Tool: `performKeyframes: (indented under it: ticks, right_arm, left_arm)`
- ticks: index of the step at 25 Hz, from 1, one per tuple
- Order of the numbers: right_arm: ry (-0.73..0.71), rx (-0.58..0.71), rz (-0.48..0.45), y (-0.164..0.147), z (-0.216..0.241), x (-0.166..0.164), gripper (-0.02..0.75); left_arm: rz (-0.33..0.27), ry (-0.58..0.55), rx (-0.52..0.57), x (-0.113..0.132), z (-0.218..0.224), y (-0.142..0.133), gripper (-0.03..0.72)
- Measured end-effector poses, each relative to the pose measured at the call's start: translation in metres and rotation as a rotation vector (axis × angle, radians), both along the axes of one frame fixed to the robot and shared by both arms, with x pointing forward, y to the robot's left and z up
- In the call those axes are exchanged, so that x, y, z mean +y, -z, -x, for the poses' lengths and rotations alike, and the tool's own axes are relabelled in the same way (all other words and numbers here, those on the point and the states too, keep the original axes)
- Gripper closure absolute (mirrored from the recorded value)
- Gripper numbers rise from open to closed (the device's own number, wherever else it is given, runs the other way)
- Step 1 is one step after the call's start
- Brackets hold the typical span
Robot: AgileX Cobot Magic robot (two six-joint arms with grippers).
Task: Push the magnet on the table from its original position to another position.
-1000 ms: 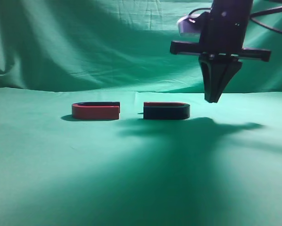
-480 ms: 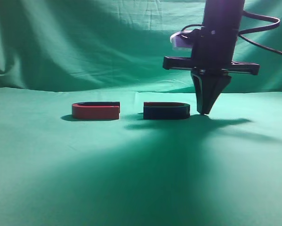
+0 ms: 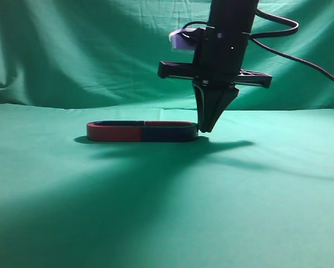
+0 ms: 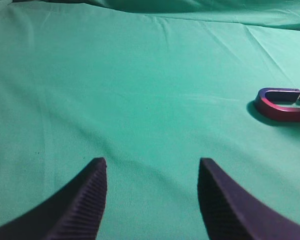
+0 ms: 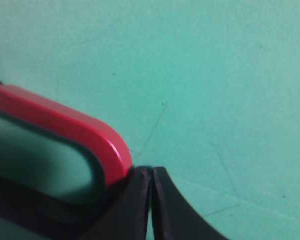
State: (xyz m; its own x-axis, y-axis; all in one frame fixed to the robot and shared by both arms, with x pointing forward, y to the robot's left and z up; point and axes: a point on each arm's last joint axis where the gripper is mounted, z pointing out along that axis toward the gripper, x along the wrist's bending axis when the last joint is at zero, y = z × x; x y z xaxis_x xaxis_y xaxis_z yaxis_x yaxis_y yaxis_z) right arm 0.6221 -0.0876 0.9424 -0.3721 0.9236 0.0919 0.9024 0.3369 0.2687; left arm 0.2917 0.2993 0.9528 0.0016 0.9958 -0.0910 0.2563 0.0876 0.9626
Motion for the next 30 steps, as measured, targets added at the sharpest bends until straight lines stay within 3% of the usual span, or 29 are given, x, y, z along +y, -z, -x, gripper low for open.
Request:
performKeyframes:
  ticks: [7,13,17,26,30]
  right_arm:
    - [-0.018,-0.049,-0.029,-0.030,-0.009,0.012,0.738]
    - [-0.043,-0.024,-0.015,-0.091,-0.013,0.016,0.738]
    - [-0.055,-0.117,-0.061,-0.137,-0.013,0.020,0.738]
    - [-0.043,-0.316,-0.180,-0.248,0.044,-0.009,0.738]
    - [-0.028,-0.365,-0.214,-0.277,0.077,-0.028,0.738]
  left_arm:
    - [0.000,0.000,0.000,0.000,0.000,0.000,0.316]
    - [0.000,0.000,0.000,0.000,0.000,0.000,0.316]
    - [0.000,0.000,0.000,0.000,0.000,0.000,0.316]
    - [0.000,0.000,0.000,0.000,0.000,0.000,0.316]
    - [0.000,0.000,0.000,0.000,0.000,0.000,0.316]
